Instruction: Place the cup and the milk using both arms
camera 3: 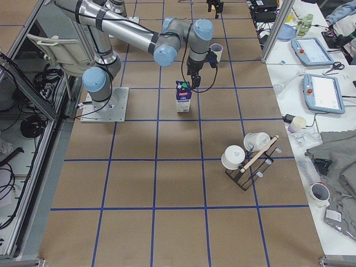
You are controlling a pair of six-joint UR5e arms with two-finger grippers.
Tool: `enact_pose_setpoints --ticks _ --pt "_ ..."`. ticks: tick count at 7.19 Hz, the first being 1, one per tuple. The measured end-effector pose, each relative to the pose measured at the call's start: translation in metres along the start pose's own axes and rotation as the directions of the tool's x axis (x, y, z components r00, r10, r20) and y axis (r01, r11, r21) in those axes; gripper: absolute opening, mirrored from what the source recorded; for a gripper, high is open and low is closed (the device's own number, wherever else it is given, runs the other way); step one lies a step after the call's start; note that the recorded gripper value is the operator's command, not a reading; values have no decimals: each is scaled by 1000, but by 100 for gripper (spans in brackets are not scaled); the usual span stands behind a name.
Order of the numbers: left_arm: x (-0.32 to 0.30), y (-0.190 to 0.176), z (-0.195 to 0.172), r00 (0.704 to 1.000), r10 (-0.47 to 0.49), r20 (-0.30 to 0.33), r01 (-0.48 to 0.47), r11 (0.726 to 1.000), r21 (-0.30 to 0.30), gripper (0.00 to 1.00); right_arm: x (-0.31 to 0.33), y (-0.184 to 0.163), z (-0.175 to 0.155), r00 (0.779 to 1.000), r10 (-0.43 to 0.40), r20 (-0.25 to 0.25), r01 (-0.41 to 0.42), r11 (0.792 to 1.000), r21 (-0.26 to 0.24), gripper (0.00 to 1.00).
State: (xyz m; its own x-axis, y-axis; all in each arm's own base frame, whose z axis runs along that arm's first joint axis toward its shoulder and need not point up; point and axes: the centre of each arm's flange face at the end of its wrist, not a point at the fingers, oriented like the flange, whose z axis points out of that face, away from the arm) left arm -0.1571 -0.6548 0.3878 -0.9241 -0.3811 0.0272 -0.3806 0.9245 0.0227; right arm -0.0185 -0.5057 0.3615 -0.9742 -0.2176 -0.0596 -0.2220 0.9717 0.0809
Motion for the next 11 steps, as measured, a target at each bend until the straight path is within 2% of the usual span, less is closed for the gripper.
enact_pose_setpoints --ticks 1,2,5,9,11 --pt "-18 0 -20 997 60 47 -62 998 33 100 -2 6 9 1000 -7 7 7 1000 -12 100" --pt "-34 1 -35 992 109 71 -112 992 52 100 -5 11 19 1000 -8 13 8 1000 -22 96" --pt "-72 20 -65 987 138 88 -144 987 65 100 -6 15 33 1000 -2 3 2 1000 -23 58" --pt "-82 44 -55 986 142 87 -148 986 78 100 -1 18 31 999 4 -48 -6 999 -45 45" --pt "-81 52 -64 986 160 41 -163 983 85 100 -2 16 26 999 7 -53 -9 999 -34 43"
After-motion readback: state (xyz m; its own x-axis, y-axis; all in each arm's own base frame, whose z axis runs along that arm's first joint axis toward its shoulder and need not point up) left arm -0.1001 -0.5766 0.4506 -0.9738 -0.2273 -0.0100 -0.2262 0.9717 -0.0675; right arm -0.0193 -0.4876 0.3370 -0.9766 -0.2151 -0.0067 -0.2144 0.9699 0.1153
